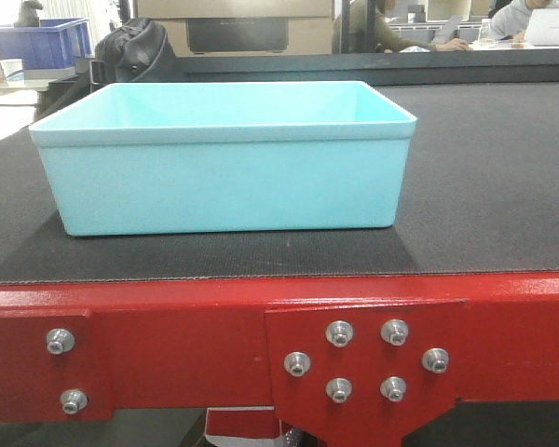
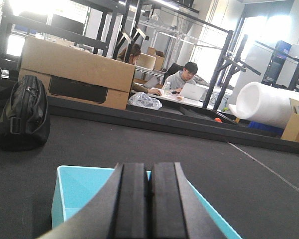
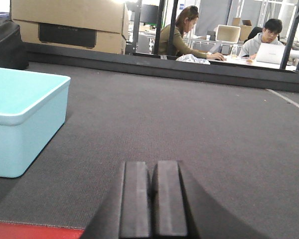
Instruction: Fetch blue bin and place on conveyor start
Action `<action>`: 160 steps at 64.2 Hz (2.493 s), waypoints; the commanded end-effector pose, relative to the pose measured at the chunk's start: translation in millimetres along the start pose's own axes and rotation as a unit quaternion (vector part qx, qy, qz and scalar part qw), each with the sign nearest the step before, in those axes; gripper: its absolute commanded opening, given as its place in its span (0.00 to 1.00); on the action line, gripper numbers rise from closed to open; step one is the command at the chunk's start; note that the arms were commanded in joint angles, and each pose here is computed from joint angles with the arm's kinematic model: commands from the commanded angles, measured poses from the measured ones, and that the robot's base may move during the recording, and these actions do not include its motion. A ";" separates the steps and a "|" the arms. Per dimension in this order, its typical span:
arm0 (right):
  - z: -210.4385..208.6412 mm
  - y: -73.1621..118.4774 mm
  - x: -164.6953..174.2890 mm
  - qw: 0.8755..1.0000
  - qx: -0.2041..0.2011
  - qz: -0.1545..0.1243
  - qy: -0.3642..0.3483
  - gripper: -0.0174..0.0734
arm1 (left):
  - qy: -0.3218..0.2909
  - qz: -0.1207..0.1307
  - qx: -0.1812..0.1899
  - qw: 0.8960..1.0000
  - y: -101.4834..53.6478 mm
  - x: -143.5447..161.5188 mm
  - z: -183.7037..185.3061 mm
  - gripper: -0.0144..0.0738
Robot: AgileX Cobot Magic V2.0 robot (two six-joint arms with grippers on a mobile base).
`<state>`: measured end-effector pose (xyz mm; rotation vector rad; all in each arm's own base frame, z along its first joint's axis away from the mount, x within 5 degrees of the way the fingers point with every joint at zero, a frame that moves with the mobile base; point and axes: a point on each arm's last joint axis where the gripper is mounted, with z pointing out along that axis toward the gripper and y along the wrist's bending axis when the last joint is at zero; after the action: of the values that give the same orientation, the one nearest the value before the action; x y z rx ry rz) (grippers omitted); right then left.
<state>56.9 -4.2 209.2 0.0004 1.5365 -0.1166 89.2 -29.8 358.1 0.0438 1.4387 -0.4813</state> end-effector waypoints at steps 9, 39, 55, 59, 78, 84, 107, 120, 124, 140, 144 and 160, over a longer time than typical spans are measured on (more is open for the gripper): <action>-0.7 -0.3 -1.8 1.000 0.003 -0.003 -0.014 0.01 | -0.010 0.002 0.009 1.000 -1.6 -1.9 -1.0 0.04; -0.7 -0.3 -2.1 1.000 0.003 -0.003 -0.015 0.01 | -0.010 0.002 0.009 1.000 -1.6 -1.9 -1.0 0.04; -0.7 -0.3 -2.1 1.000 0.003 -0.003 -0.015 0.01 | -0.010 0.002 0.009 1.000 -1.6 -1.9 -1.0 0.04; -0.7 -0.3 -2.1 1.000 0.003 -0.003 -0.015 0.01 | -0.008 0.016 0.005 1.000 -1.0 -1.4 -1.0 0.04; -0.7 -0.3 -2.1 1.000 0.003 -0.003 -0.015 0.01 | 0.034 0.145 -0.023 0.989 5.4 6.7 -14.1 0.04; -0.7 -0.3 -2.1 1.000 0.003 -0.003 -0.015 0.01 | 0.045 0.150 -0.039 0.987 12.5 25.3 -21.5 0.04; -0.7 -0.3 -2.1 1.000 0.003 -0.003 -0.015 0.01 | -0.042 0.134 -0.163 0.977 49.9 113.6 -58.9 0.04; -0.7 -0.3 -2.1 1.000 0.003 -0.003 -0.015 0.01 | -0.045 0.146 -0.179 0.972 52.4 118.4 -62.6 0.04; -0.7 -0.3 -2.1 1.000 0.003 -0.003 -0.015 0.01 | -0.044 0.152 -0.181 0.971 52.6 118.3 -62.7 0.04; -0.7 -0.3 -2.1 1.000 0.003 -0.003 -0.015 0.01 | -0.046 0.146 -0.181 0.972 52.7 118.3 -62.7 0.04; -0.7 -0.3 -2.1 1.000 0.003 -0.003 -0.015 0.01 | -0.046 0.146 -0.181 0.972 52.7 118.3 -62.7 0.04; -0.7 -0.3 -2.1 1.000 0.003 -0.003 -0.015 0.01 | -0.045 0.149 -0.181 0.971 52.7 118.3 -62.7 0.04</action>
<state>56.9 -4.2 209.0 -0.0009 1.5338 -0.1181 55.6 2.9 219.7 -0.0585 1.4078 0.0182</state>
